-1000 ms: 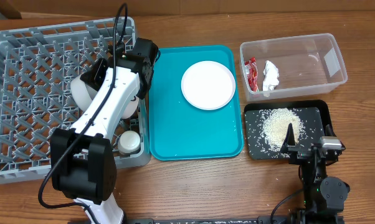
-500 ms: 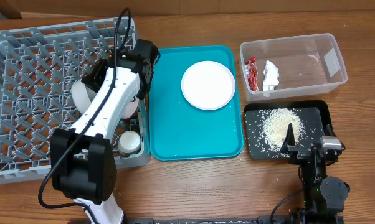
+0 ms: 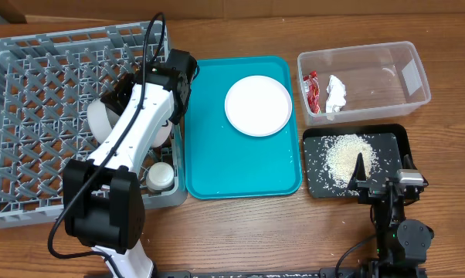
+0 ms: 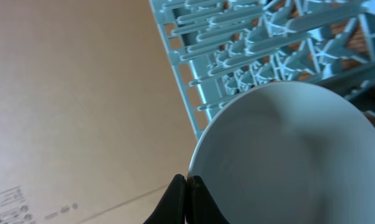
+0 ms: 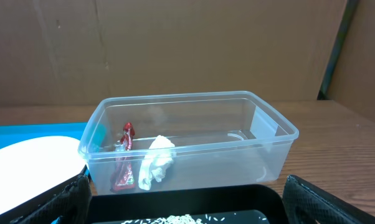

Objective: Sort waste into correct bins and load items into the dishwasher

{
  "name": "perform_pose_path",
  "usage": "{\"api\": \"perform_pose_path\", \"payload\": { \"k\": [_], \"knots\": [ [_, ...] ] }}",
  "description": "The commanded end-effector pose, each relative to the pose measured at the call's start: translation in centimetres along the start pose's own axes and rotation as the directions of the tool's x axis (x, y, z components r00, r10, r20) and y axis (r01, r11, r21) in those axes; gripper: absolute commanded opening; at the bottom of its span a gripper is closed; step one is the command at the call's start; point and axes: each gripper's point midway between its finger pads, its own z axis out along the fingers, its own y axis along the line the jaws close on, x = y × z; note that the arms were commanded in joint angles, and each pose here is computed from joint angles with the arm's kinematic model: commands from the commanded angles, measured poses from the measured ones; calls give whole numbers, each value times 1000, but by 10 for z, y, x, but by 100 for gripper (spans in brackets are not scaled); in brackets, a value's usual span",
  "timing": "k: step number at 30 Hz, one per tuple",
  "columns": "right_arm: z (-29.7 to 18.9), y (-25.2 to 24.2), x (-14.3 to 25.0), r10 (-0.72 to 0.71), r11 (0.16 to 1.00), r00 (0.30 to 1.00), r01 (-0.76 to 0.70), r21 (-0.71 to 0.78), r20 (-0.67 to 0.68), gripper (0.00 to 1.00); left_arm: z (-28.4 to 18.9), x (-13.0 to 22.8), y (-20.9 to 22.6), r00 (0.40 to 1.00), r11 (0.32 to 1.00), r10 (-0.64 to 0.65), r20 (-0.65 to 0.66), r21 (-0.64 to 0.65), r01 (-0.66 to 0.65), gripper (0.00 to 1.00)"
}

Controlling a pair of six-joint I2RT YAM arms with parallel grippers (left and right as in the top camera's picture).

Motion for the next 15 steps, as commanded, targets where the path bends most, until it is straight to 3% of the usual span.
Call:
{"api": "perform_pose_path", "payload": {
  "k": [1, 7, 8, 10, 13, 14, 15],
  "knots": [
    [0, 0, 2, -4, 1000, 1000, 4, 2, 4, 100, 0, -5, -17, 1000, 998, 10, 14, 66, -11, 4],
    [0, 0, 2, -4, 1000, 1000, 4, 2, 4, 100, -1, -7, -24, 1000, 994, 2, 24, 109, -5, 4],
    [0, 0, 2, -4, 1000, 1000, 4, 2, 4, 100, -2, -7, -26, 1000, 993, 0, 28, 116, -4, 8],
    [0, 0, 2, -4, 1000, 1000, 4, 2, 4, 100, -4, -9, -26, 999, 994, 1, 36, 113, -5, 31],
    [0, 0, 2, -4, 1000, 1000, 4, 2, 4, 100, -17, -17, -29, 997, 994, 8, 73, 104, -16, 45],
    [0, 0, 2, -4, 1000, 1000, 4, 2, 4, 100, -21, -19, -31, 996, 995, 12, 84, 101, -21, 79],
    [0, 0, 2, -4, 1000, 1000, 4, 2, 4, 100, -25, -20, -32, 996, 995, 15, 93, 99, -24, 100]
  ]
}}
